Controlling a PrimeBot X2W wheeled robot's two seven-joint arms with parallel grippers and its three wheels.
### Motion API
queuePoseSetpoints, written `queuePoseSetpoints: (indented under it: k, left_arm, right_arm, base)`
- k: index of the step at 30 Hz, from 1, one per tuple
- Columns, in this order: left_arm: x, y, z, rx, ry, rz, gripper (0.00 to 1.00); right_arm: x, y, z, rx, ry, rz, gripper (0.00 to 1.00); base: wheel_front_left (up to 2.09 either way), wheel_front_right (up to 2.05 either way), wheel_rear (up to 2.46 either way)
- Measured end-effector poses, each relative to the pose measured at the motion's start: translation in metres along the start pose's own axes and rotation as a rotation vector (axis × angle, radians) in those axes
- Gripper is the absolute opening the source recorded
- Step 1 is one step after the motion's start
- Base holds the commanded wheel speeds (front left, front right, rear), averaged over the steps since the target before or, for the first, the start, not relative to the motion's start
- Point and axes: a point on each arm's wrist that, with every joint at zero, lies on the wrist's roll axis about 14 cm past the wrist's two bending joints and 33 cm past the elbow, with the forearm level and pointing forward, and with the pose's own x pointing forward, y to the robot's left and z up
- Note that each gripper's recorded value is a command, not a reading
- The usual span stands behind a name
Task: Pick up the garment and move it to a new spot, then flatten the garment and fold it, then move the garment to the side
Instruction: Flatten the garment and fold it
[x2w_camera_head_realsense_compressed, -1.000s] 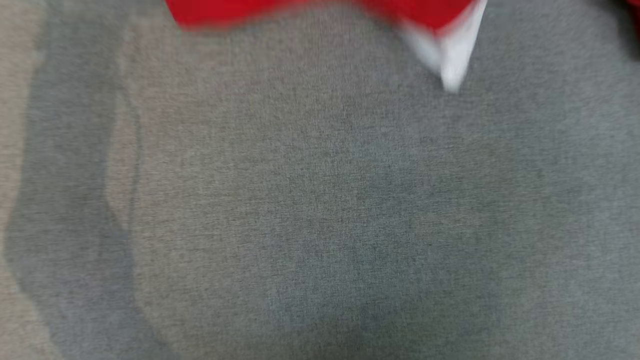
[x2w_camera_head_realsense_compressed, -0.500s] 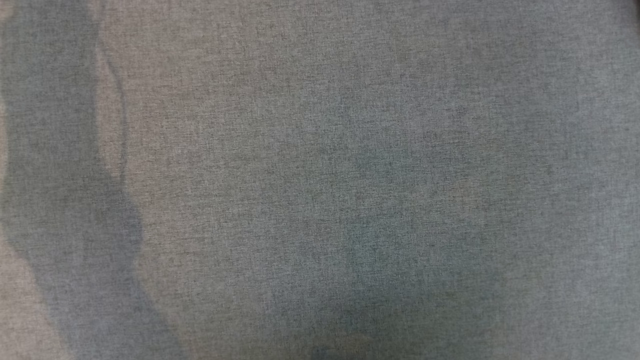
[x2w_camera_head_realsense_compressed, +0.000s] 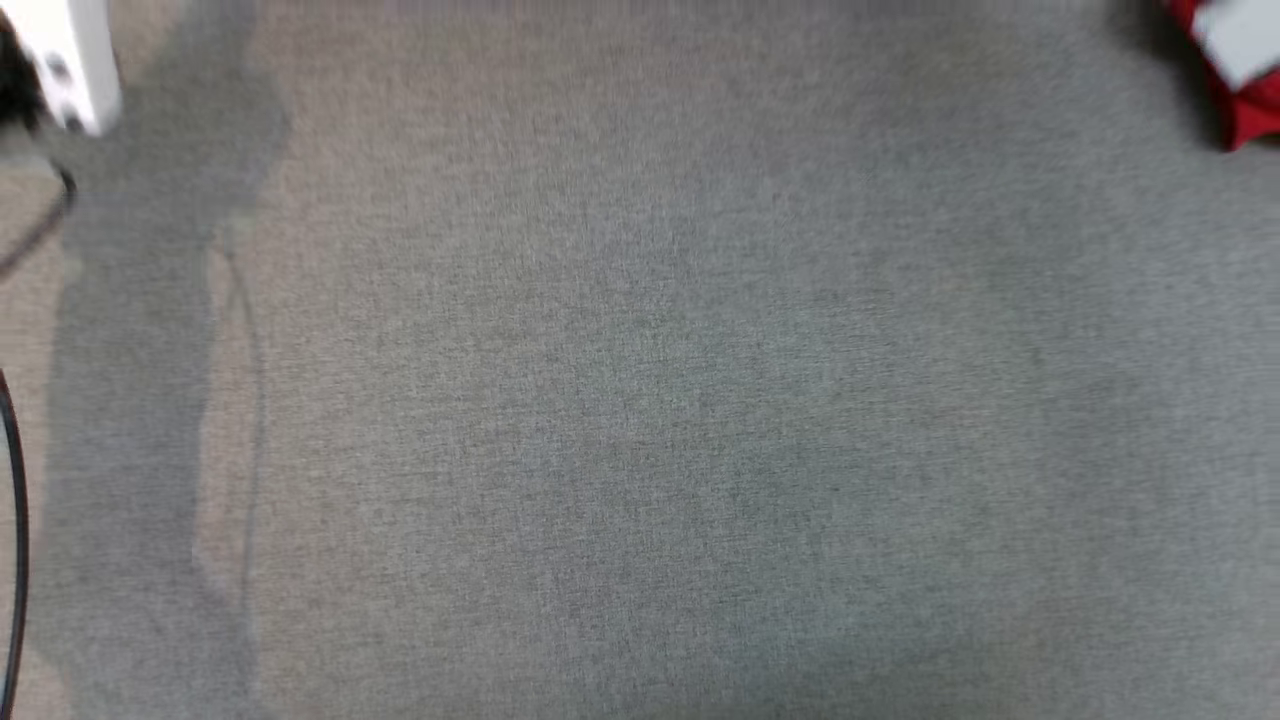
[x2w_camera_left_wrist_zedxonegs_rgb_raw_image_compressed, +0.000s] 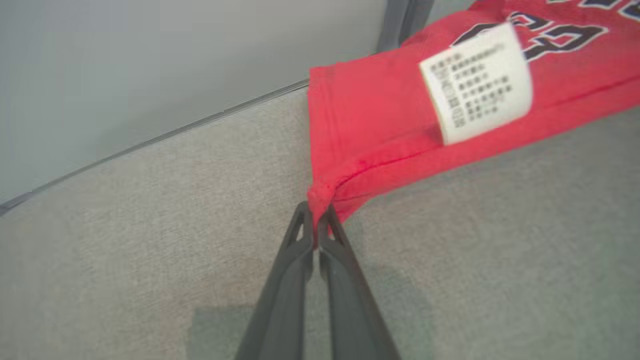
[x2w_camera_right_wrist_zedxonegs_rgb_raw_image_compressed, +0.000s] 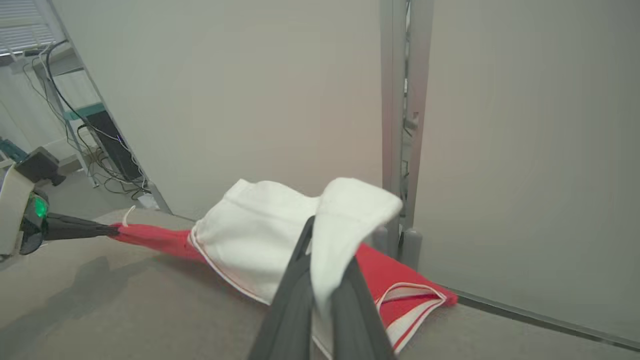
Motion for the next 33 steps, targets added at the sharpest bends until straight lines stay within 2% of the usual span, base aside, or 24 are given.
queuePoseSetpoints:
  k: [1, 4, 11, 20, 33]
  left_arm:
    - [-0.013, -0.011, -0.019, -0.014, 0.054, -0.04, 0.0]
    - [-0.036, -0.032, -0.042, -0.022, 0.122, -0.105, 0.0]
    - [-0.102, -0.056, -0.089, -0.037, 0.257, -0.187, 0.0]
    - [-0.179, -0.073, -0.124, -0.068, 0.323, -0.236, 0.0]
    - [-0.245, -0.11, -0.191, -0.15, 0.412, -0.288, 0.0]
  right_arm:
    - [-0.02, 0.003, -0.01, 0.014, 0.056, -0.006, 0.0]
    - [-0.048, 0.012, -0.024, 0.035, 0.138, -0.007, 0.0]
    - [-0.104, 0.053, -0.032, 0.105, 0.213, 0.03, 0.0]
    - [-0.167, 0.103, -0.049, 0.216, 0.304, 0.078, 0.0]
    - [-0.249, 0.134, -0.08, 0.415, 0.42, 0.053, 0.0]
  base:
    - [0.0, 0.0, 0.0]
    - [0.0, 0.0, 0.0]
    - [0.0, 0.0, 0.0]
    - [0.0, 0.0, 0.0]
    - [0.0, 0.0, 0.0]
